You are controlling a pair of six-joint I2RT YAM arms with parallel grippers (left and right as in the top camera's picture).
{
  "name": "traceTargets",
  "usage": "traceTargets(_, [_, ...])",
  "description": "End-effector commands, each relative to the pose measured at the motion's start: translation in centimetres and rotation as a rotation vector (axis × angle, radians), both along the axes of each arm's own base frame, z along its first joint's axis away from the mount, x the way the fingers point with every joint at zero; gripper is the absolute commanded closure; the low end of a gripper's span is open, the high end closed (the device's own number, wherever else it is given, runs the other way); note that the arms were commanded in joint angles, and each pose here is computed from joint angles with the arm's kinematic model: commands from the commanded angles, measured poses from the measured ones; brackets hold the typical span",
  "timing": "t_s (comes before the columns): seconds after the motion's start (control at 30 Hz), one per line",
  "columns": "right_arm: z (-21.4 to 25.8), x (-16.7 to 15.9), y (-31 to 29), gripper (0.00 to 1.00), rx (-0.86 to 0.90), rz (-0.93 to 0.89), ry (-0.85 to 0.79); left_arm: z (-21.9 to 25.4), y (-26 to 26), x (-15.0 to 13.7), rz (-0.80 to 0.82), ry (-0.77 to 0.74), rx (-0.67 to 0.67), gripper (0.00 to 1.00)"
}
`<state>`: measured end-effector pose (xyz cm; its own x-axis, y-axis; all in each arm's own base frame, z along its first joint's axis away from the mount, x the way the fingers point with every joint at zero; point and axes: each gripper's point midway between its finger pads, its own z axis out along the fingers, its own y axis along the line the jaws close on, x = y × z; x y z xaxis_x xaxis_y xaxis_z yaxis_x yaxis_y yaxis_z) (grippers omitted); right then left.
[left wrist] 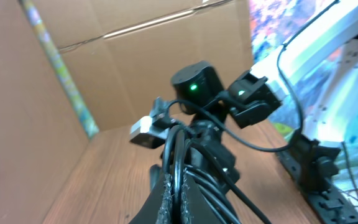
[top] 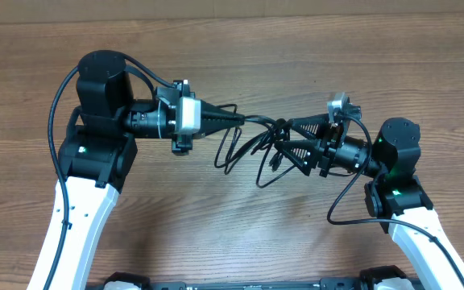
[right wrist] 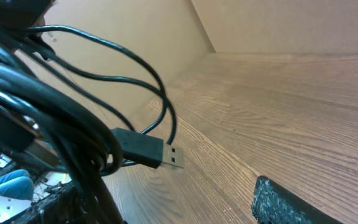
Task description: Untangle cables
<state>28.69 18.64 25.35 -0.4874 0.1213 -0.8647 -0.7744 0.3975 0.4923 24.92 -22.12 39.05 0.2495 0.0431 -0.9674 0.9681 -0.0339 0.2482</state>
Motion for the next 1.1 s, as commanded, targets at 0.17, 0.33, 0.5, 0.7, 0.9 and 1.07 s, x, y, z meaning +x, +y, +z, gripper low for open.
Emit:
traceTargets(0.17, [0.2,1.1,-0.9,0.2,-0.01,-0.073,-0.007,1.8,0.6,-2.9,-0.131,-0.057,-0.048,0.96])
traceTargets(0.33, [-0.2,1.5,-1.3,0.19,-0.018,-0.103,0.01,2.2,0.7,-3.5,-0.172,-0.088,-0.062,0.96])
traceTargets(0.5, [-0.5,1.7,-1.4,0.18,-0.023,-0.117,0.025,2.3,0.7,-3.5,-0.171,-0.11,-0.064,0.96])
traceTargets(0.7, [-1.8,1.4,-1.5,0.18,-0.036,-0.116,0.099,2.6,0.5,-2.4,-0.116,-0.161,-0.057,0.96])
traceTargets(0.9, [-2.7,1.0,-1.5,0.17,-0.046,-0.116,0.153,2.5,0.4,-1.2,-0.044,-0.173,-0.043,0.96])
traceTargets(1.07, [-3.4,1.1,-1.7,0.17,-0.057,-0.133,0.189,2.2,0.4,1.3,0.104,-0.126,-0.015,0.96])
